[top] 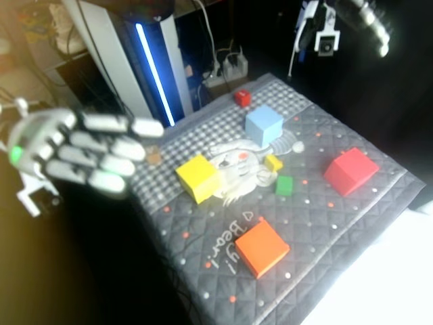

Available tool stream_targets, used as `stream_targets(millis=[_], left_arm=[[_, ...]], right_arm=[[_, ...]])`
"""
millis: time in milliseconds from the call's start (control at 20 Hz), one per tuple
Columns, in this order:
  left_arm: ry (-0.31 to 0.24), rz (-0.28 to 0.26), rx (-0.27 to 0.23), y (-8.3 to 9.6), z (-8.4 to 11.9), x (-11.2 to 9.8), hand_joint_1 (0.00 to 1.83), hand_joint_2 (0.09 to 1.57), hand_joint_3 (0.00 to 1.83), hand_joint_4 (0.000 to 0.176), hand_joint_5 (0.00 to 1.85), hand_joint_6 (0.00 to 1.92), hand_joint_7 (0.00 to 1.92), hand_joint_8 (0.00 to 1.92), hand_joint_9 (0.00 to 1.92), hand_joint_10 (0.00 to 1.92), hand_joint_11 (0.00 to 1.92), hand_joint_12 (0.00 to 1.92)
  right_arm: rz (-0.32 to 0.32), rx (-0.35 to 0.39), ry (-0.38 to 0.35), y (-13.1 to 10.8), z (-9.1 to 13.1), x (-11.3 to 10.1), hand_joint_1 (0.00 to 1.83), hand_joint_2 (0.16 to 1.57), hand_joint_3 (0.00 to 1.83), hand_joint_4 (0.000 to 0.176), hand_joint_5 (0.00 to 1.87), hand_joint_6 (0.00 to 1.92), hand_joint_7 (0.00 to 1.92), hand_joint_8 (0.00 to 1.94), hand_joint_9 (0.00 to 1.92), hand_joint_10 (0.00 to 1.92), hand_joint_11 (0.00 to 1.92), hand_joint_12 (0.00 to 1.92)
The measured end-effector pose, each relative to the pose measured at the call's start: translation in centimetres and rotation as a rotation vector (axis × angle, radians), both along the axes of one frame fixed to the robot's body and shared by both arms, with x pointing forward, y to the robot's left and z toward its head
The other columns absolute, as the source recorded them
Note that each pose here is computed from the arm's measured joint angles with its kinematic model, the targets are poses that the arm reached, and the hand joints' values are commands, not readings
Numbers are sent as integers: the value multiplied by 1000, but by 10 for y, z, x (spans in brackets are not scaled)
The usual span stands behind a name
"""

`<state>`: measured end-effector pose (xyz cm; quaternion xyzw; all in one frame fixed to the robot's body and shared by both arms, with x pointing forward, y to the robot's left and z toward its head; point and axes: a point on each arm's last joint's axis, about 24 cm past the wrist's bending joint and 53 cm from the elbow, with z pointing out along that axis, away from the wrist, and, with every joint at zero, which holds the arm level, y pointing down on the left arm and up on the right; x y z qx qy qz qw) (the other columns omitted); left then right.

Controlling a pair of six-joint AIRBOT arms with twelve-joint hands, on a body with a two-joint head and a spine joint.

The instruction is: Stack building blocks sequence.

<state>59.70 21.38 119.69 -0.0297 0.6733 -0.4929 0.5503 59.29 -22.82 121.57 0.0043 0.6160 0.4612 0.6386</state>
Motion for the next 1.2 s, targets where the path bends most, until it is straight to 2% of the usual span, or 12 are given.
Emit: stream_targets(millis=[50,100,150,200,250,350,450,600,700,900,1000,1200], left_arm=[[19,-8,25,-4,-7,3,864,896,0,44,365,1,204,1,194,5,0,729],[36,-18,58,-10,-15,8,835,892,0,67,329,0,179,0,170,0,0,724],[42,-20,75,-12,-18,11,788,882,0,104,293,0,162,0,153,0,0,721],[37,-35,89,-19,-17,17,775,862,0,133,288,0,164,1,157,2,0,784],[35,-53,87,-26,-16,22,761,849,0,154,268,0,171,1,179,7,0,838],[41,-107,96,-45,-18,24,766,800,0,174,298,2,148,0,171,2,0,802],[49,-165,137,-65,-27,20,751,779,0,176,330,2,183,4,179,8,0,1053],[51,-230,182,-87,-37,13,698,793,6,176,382,1,282,3,270,15,3,1208],[55,-248,210,-93,-41,11,730,773,0,176,412,10,298,8,304,23,26,1218],[35,-340,312,-121,-58,-2,731,822,5,176,410,1,234,0,219,0,0,1178],[29,-364,363,-131,-68,-5,780,808,0,176,431,3,282,7,248,9,0,1192],[27,-399,464,-144,-91,-10,767,836,2,176,391,0,281,0,204,4,0,1253]], right_arm=[[5,-28,22,1,-8,2,677,1040,3,63,198,3,196,1,128,1,0,74],[1,-50,45,0,-14,4,671,1040,3,61,217,8,208,5,133,3,6,25],[-2,-60,57,0,-18,6,668,1021,0,78,217,6,212,5,150,9,68,44],[-1,-70,62,1,-19,8,712,998,0,93,216,1,196,0,163,6,13,386],[0,-73,65,2,-20,8,753,978,0,109,208,1,179,0,161,2,2,511],[13,-86,70,4,-22,7,797,971,0,105,188,1,141,1,136,1,0,551],[19,-94,77,6,-25,6,733,999,4,86,196,1,163,3,130,3,0,391],[14,-90,78,5,-24,7,743,1021,2,114,139,0,144,0,114,1,0,228],[17,-90,78,5,-24,7,747,1019,1,121,136,1,152,1,120,0,0,137],[17,-91,78,5,-24,7,695,1033,1,110,152,2,201,1,160,2,0,367],[13,-89,80,4,-24,7,723,1047,4,119,149,0,197,2,154,1,0,301],[17,-84,82,5,-24,7,746,1063,2,77,189,4,205,3,173,4,0,447]])
